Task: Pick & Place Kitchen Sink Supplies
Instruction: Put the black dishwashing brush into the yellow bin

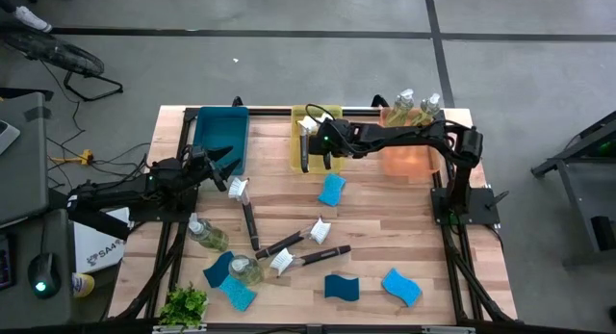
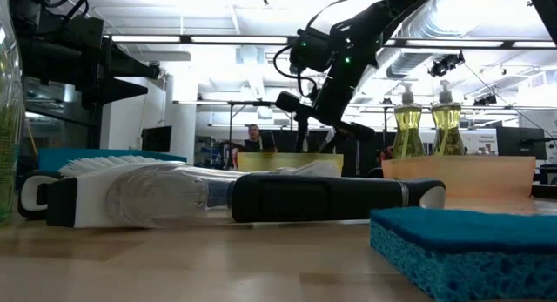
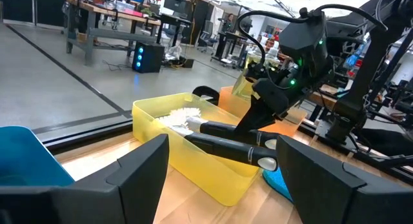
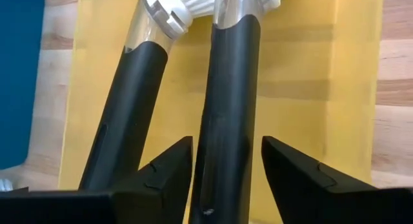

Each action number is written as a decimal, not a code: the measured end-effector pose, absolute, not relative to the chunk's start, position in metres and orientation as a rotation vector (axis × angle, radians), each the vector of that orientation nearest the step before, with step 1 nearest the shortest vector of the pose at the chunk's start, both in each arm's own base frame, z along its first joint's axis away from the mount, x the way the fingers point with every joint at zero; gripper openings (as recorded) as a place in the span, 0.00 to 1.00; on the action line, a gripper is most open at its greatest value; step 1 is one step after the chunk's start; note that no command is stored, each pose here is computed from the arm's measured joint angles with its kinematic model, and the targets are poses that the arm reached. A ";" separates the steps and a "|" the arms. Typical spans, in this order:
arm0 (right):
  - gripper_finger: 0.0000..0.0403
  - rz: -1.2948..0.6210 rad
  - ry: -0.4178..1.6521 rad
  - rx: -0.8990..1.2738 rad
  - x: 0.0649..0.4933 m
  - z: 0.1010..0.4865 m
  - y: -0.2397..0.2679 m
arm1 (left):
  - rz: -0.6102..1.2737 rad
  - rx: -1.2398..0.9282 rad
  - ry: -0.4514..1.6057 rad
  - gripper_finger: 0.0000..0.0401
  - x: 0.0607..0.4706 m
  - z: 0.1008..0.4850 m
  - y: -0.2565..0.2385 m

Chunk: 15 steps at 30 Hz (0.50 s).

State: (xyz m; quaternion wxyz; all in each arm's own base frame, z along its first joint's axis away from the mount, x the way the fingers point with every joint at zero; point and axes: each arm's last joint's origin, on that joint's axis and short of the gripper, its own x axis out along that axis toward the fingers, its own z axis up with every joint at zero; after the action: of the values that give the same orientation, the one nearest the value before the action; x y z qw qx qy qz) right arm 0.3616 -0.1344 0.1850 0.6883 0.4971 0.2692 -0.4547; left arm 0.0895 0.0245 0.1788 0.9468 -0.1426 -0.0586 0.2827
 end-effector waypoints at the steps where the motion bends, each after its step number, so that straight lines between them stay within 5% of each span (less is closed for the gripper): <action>1: 0.45 -1.017 0.603 1.112 0.362 0.185 -0.134 | 0.576 -0.290 -0.119 0.70 0.089 0.179 0.025; 15: 0.51 -0.931 0.642 1.057 0.361 0.192 -0.132 | 0.575 -0.290 -0.119 0.70 0.090 0.179 0.025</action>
State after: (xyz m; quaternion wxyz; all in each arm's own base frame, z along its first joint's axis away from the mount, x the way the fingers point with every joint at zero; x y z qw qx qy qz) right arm 0.3610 -0.1322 0.1923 0.7152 0.4772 0.2899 -0.4204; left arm 0.0895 0.0245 0.1788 0.9468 -0.1425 -0.0586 0.2825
